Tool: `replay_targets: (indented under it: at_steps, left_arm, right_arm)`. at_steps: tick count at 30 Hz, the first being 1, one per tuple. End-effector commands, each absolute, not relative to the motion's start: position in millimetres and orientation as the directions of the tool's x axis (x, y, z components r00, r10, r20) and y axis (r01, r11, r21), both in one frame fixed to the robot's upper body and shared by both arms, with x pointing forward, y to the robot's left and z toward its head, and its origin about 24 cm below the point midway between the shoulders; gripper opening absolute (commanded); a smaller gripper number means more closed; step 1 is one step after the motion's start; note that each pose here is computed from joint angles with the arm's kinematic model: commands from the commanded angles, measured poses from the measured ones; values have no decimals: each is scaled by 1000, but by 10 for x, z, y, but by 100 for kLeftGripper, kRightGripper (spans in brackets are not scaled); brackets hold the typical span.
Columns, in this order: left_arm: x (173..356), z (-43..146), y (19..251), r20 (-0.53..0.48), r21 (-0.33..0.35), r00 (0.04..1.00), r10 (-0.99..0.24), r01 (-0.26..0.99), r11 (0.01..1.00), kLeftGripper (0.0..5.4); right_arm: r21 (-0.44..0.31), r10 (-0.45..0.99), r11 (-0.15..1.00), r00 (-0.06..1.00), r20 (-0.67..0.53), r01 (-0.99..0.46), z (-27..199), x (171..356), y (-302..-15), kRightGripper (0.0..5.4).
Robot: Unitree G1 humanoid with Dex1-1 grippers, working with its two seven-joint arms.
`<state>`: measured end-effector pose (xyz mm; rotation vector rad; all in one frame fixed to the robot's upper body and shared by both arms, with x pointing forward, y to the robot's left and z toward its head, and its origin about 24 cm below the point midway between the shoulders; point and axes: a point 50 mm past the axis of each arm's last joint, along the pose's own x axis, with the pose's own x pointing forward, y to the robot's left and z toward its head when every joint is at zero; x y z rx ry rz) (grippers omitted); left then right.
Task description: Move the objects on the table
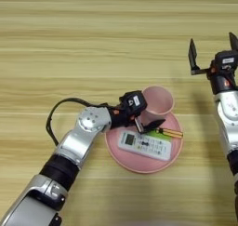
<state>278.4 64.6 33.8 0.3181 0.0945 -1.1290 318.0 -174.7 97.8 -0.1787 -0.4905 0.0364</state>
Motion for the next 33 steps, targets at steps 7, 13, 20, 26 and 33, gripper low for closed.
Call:
replay_targets:
  at_steps: [7, 13, 20, 26, 33]
  left_arm:
    - [2832, 411, 652, -183, 180, 453, -873, 888, 423, 431]
    - [2913, 678, 747, -76, 152, 485, -871, 869, 471, 431]
    - [2974, 891, 969, -33, 160, 519, -854, 846, 508, 431]
    - [2944, 1026, 1167, -63, 221, 470, -880, 867, 447, 431]
    - [2888, 1173, 1293, -79, 299, 374, -924, 893, 336, 431]
  right_arm:
    - [-178, 72, 984, 880, 470, 15, 989, 3182, -1764, 540]
    - [-163, 68, 987, 878, 473, 11, 1001, 3172, -1790, 540]
    - [-109, 83, 993, 875, 477, -34, 1050, 3154, -1808, 540]
    - [-98, 258, 965, 829, 496, -242, 1281, 3079, -1788, 540]
    - [-245, 678, 729, 625, 386, -639, 1576, 2744, -1777, 540]
